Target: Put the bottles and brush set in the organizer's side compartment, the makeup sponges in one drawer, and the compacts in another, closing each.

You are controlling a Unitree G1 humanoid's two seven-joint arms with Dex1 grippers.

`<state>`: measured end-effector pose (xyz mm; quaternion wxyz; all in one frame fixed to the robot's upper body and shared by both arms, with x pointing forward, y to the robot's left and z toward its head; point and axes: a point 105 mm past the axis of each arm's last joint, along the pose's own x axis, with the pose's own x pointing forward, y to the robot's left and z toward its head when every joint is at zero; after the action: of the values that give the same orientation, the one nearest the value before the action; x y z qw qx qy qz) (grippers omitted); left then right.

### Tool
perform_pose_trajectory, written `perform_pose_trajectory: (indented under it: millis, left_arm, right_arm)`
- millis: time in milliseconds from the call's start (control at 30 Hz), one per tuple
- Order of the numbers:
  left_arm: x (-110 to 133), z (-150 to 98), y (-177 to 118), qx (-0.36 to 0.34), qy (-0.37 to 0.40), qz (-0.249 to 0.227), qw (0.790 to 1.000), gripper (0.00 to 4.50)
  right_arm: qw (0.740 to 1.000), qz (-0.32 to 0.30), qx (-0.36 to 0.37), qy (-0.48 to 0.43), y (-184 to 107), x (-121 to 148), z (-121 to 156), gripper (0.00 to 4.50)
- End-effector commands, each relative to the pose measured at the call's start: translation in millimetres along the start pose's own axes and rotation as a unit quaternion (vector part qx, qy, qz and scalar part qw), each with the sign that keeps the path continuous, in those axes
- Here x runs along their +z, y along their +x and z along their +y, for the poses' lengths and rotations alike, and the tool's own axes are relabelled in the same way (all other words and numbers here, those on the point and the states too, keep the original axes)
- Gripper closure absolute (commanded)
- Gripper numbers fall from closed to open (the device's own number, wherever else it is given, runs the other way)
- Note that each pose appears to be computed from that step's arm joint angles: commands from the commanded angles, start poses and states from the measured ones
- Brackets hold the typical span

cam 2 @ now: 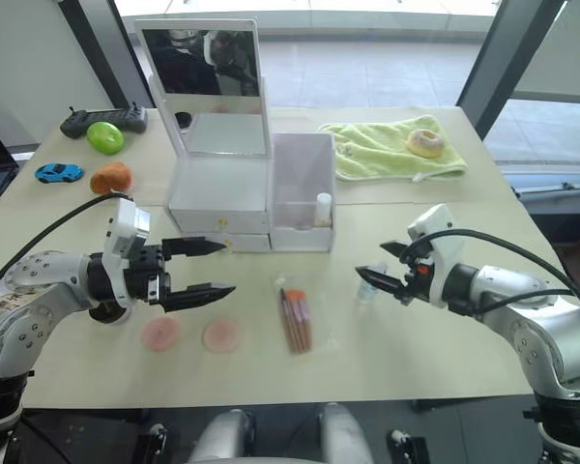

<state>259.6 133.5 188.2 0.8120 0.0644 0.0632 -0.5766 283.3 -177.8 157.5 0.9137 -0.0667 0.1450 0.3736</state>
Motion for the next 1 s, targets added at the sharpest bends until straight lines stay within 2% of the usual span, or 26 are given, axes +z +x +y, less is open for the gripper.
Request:
perform_pose_trajectory:
  millis: [33, 233, 267, 333, 567, 667, 800, 1000]
  left_arm:
    - [9.3, -1.9, 1.9, -0.006, 0.015, -0.01, 1.0, 0.0]
    - [9.9, -0.9, 1.5, -0.007, 0.015, -0.01, 1.0, 0.0]
    - [9.6, -0.8, 1.3, -0.007, 0.015, -0.01, 1.0, 0.0]
    - [7.8, -1.2, 0.6, -0.007, 0.014, -0.009, 1.0, 0.0]
    - [4.1, -1.1, -0.6, -0.007, 0.012, -0.008, 1.0, 0.0]
    - [2.8, -1.0, -1.2, -0.007, 0.011, -0.009, 1.0, 0.0]
    - [1.3, 0.1, -1.6, -0.005, 0.011, -0.009, 1.0, 0.0]
    - [1.4, 7.0, -5.7, 0.013, 0.016, -0.009, 1.0, 0.0]
  right_arm:
    - [1.0, -0.026, -0.015, -0.004, -5.2, 4.5, -6.4, 0.72]
    - [0.999, -0.027, -0.024, 0.009, -5.6, -6.4, -9.9, 0.72]
    - [0.999, -0.029, -0.025, 0.009, -5.5, -6.0, -10.0, 0.88]
    - [0.999, -0.036, -0.025, 0.01, -6.0, -3.3, -9.4, 1.29]
    - [0.999, -0.044, -0.017, 0.006, -5.5, 1.1, -4.4, 3.6]
    - [0.999, -0.048, -0.013, -0.001, -5.4, 4.8, -1.8, 3.6]
    - [0.997, -0.071, 0.003, -0.027, -3.9, 25.5, 5.7, 3.6]
    - [0.986, -0.108, 0.073, -0.102, 1.9, 79.2, 38.0, 3.6]
